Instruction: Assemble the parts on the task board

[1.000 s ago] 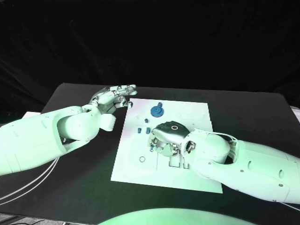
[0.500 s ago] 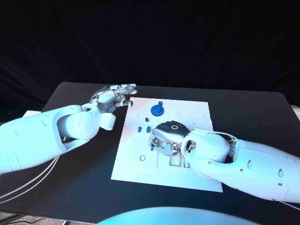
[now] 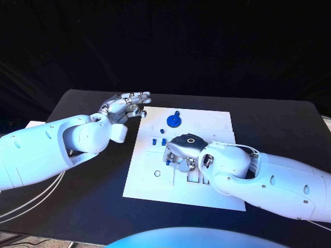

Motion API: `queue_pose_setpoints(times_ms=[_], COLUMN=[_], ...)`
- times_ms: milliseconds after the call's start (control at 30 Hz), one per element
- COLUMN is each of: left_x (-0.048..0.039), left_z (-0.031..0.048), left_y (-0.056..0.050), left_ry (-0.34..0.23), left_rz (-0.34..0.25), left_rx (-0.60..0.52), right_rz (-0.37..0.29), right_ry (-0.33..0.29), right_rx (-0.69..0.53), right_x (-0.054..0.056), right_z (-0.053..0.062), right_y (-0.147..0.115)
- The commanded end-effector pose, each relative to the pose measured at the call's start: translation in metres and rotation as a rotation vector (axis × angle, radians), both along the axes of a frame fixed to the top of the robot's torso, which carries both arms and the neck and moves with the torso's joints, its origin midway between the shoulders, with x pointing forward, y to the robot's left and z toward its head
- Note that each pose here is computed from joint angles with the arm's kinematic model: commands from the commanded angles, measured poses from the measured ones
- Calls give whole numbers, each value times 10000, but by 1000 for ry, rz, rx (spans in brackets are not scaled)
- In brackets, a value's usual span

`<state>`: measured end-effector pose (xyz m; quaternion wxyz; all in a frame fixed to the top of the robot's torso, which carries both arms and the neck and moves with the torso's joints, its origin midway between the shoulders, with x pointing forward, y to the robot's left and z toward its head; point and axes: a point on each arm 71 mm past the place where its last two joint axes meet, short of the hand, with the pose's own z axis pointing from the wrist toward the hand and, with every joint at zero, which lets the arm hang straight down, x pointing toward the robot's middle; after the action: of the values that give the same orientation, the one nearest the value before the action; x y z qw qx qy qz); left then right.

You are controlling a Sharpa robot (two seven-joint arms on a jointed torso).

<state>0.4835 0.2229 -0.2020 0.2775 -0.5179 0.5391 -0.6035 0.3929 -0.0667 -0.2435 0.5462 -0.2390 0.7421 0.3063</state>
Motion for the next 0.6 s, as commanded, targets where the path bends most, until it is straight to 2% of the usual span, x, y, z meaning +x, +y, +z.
queue_pose_setpoints(times_ms=[33, 367, 600], left_x=[-10, -11, -17], left_z=[9, 12, 12], left_y=[-23, -22, -32], left_ry=[-9, -13, -10], left_rz=[-20, -20, -31], left_rx=[-6, -4, -8], right_rz=[-2, -52, -52], right_ry=[14, 1, -18], right_rx=[-50, -42, -7], right_x=[-9, 27, 15], right_z=[-60, -72, -37], right_y=[7, -16, -41])
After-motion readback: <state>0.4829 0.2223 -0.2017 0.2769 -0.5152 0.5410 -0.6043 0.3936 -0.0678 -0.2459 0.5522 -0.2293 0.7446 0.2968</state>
